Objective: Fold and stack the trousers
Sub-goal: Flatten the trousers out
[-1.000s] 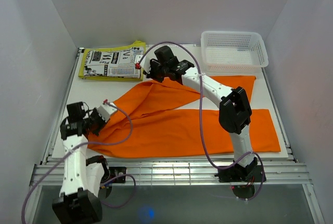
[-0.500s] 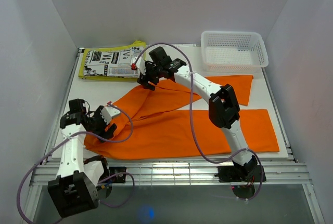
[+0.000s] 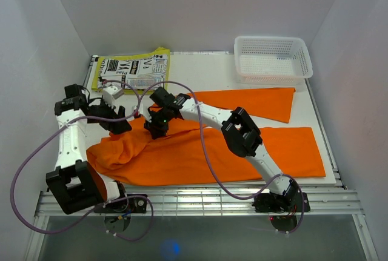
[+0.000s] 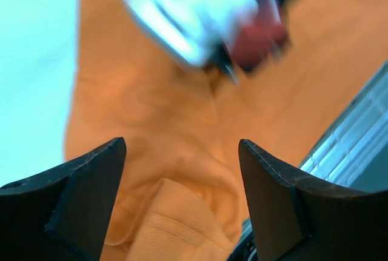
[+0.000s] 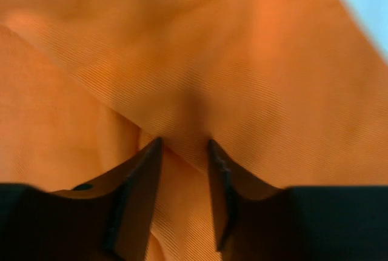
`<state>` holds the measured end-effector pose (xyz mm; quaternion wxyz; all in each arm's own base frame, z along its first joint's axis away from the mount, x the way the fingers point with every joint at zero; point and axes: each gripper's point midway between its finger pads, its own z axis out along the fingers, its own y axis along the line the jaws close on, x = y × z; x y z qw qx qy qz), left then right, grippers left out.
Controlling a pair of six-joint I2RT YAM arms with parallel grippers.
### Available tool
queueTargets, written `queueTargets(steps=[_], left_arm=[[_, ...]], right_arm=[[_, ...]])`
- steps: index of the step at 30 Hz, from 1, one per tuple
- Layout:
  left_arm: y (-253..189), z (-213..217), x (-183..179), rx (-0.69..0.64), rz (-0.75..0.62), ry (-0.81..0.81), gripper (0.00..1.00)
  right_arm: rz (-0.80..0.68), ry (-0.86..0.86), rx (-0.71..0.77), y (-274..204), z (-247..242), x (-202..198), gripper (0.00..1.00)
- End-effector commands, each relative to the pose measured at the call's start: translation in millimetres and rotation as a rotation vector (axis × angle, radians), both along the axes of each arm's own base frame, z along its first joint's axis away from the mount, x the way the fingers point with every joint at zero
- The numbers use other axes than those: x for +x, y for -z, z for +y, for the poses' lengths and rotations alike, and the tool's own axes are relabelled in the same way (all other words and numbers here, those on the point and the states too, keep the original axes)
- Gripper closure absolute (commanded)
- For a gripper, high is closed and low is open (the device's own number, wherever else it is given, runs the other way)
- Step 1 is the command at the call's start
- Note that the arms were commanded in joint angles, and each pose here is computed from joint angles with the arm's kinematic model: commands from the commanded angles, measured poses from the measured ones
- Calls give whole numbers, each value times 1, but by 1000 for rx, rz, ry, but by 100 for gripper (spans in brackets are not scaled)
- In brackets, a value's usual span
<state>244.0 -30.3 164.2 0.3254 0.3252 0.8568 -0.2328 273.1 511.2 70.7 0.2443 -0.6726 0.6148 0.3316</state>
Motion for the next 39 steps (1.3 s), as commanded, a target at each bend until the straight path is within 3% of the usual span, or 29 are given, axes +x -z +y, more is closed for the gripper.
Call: queueTargets(steps=[1,5,11,18,23,26,30,33,34,36,39], left_arm=[[-33,14,34,-158,9,-169,16],[-12,45,48,-150,95,-274,22],[33,40,9,-127,298,-172,22],[65,52,2,-44,336,-232,14],[62,35,5,-172,364,-171,12],[43,16,2,-284,329,-87,16],[30,-2,-1,-329,304,-23,18],[26,-11,-4,-338,294,17,31],[23,-14,-4,-354,286,23,41],[21,-17,-4,-360,277,30,50],[19,-21,-7,-338,264,62,75]], right_arm=[[68,-39,-168,49,-23,-28,61],[58,-23,-257,67,-55,-36,76],[37,49,-257,53,-63,-33,92],[-6,156,-237,41,-75,-25,92],[-29,177,-199,28,-72,-21,92],[-46,198,-167,15,-68,-13,92],[-64,216,-119,-1,-59,-6,92],[-71,237,-79,-15,-53,-1,92],[-76,239,-62,-19,-51,-2,92],[-77,223,-15,-29,-51,-7,92],[-102,188,-24,-39,-58,-10,80]])
